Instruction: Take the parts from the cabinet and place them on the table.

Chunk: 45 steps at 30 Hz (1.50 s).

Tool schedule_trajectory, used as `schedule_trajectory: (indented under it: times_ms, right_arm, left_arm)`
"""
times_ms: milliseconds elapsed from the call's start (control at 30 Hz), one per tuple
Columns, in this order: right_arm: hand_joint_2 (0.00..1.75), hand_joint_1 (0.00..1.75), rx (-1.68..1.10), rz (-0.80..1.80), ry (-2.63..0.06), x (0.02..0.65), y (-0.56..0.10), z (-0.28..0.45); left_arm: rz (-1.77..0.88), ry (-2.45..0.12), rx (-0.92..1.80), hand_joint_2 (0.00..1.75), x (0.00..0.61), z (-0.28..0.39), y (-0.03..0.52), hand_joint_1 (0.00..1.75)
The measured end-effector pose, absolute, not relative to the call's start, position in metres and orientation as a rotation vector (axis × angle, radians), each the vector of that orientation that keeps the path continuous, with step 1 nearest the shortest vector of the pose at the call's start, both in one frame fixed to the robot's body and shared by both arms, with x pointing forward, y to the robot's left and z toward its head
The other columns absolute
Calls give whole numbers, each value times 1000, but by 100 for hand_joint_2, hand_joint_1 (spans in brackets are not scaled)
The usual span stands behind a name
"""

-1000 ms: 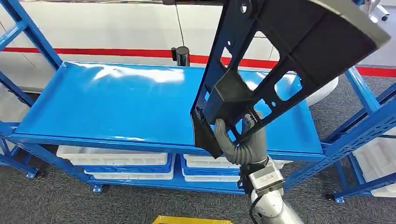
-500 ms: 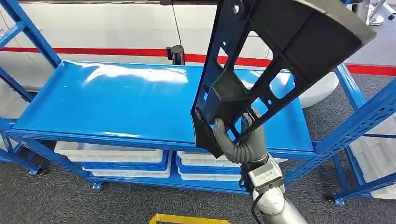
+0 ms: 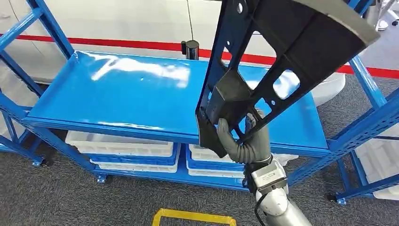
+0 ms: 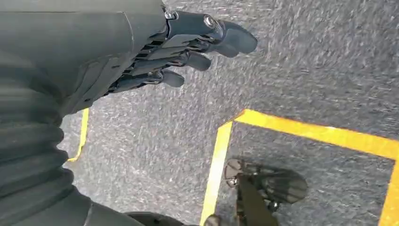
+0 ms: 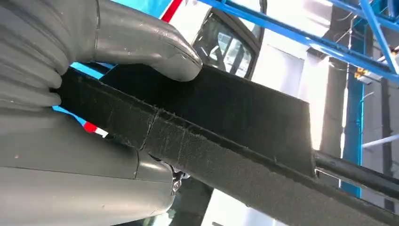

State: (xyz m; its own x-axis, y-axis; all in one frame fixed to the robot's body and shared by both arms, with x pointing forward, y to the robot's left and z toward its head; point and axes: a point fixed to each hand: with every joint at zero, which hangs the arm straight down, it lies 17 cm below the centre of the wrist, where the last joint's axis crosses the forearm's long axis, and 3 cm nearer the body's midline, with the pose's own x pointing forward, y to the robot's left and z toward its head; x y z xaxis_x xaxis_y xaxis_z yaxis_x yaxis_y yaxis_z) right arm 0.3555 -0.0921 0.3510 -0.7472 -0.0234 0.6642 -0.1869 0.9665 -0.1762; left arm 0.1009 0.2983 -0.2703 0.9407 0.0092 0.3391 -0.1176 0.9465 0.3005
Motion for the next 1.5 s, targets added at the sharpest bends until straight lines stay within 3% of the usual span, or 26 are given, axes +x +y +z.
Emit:
schedule_trajectory:
  times_ms: [1500]
  right_arm:
    - [175, 175, 134, 208, -2436, 351, -102, 356]
  left_arm:
    - [63, -332, 329, 175, 98, -271, 297, 0]
